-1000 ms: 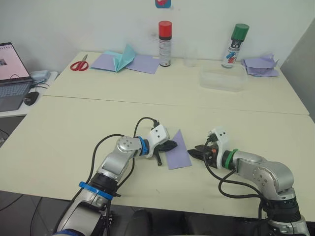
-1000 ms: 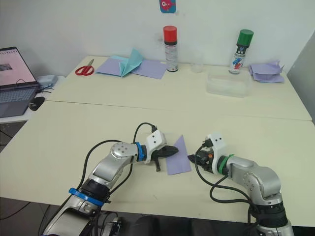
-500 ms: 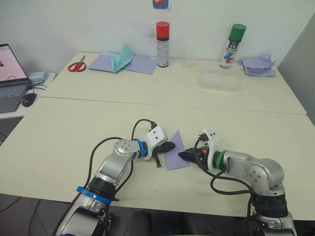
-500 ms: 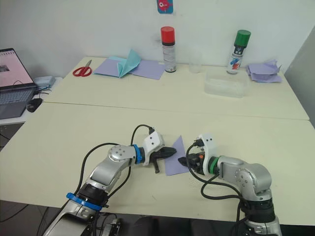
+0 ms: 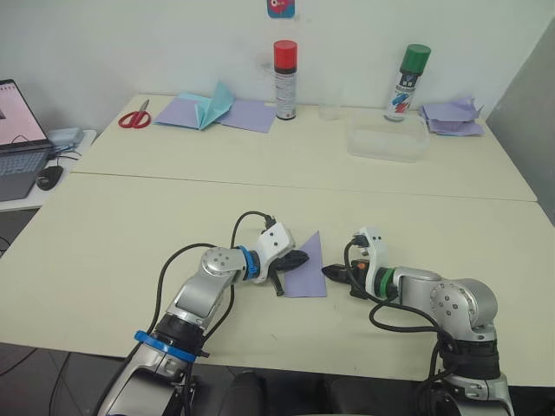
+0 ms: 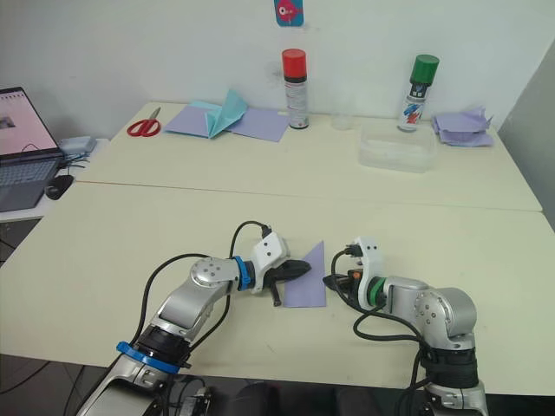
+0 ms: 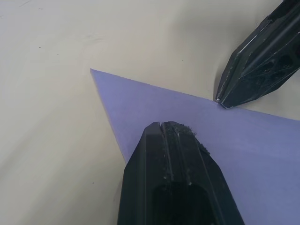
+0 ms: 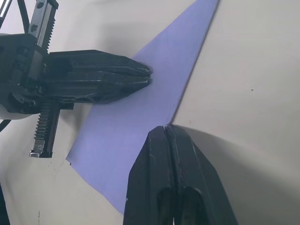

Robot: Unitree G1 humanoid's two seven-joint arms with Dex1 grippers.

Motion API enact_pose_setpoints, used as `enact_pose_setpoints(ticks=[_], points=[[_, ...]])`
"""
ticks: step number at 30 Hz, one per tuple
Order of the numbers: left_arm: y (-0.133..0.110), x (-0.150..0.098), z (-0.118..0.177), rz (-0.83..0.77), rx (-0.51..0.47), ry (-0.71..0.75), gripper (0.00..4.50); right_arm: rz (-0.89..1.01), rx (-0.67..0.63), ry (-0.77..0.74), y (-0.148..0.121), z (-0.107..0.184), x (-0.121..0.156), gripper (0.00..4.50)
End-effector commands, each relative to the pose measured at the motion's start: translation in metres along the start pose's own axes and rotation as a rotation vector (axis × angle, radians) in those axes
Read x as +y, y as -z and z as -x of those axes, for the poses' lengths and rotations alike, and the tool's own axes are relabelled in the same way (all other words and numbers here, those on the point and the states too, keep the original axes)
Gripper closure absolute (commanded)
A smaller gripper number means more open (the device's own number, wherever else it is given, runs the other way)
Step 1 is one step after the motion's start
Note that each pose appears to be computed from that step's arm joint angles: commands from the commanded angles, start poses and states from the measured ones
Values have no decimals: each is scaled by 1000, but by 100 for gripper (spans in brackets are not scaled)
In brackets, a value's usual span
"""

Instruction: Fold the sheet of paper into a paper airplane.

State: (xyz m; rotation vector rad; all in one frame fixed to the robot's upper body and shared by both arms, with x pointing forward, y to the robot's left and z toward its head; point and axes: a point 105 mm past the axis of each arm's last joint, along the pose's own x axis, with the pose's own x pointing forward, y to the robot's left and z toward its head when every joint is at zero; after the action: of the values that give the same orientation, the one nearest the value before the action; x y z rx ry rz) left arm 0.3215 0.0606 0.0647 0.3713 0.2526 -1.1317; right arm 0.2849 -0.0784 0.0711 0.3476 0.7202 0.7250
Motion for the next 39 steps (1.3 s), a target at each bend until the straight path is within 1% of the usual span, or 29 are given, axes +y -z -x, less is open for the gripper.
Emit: enact_pose_setpoints(ticks=[1,4,8,11,14,17,20,21,22,23,27,30,31,32,33,35,39], points=[[20,-6,-3,36,76,25,450,-36,20,-13,5,-5,1,449],[13,-2,2,22,52,22,450,-1,23,-1,1,-4,-3,449],[-3,11,18,18,-1,1,450,63,25,-7,-6,-4,-5,449],[-9,19,27,19,-13,-7,450,182,21,-24,-14,-2,-2,449],[-11,20,28,21,-17,2,450,247,20,-68,-20,8,4,449],[-10,19,23,24,-15,10,450,235,19,-80,-25,20,3,449],[-17,23,23,20,-39,-6,450,214,30,-61,-26,31,-3,391],[-21,27,26,24,-55,-21,450,217,35,-57,-26,34,-4,351],[-25,32,30,30,-70,-34,450,221,37,-53,-26,36,-5,323],[-29,36,34,37,-84,-44,450,223,36,-52,-27,38,-5,279],[-39,41,45,69,-119,-18,354,240,12,-50,-31,37,-2,139],[-45,47,41,72,-127,-13,251,292,-18,-52,-35,29,6,25],[-47,50,39,64,-129,-21,223,306,-29,-59,-35,26,9,23],[-49,53,36,20,-120,-27,186,313,-43,-70,-36,24,13,23],[-48,54,34,-70,-90,-20,154,314,-56,-81,-38,22,16,23],[-46,51,32,-186,-59,30,154,320,-73,-94,-39,20,20,23],[-46,50,29,-336,-52,106,154,329,-85,-97,-41,17,22,23]])
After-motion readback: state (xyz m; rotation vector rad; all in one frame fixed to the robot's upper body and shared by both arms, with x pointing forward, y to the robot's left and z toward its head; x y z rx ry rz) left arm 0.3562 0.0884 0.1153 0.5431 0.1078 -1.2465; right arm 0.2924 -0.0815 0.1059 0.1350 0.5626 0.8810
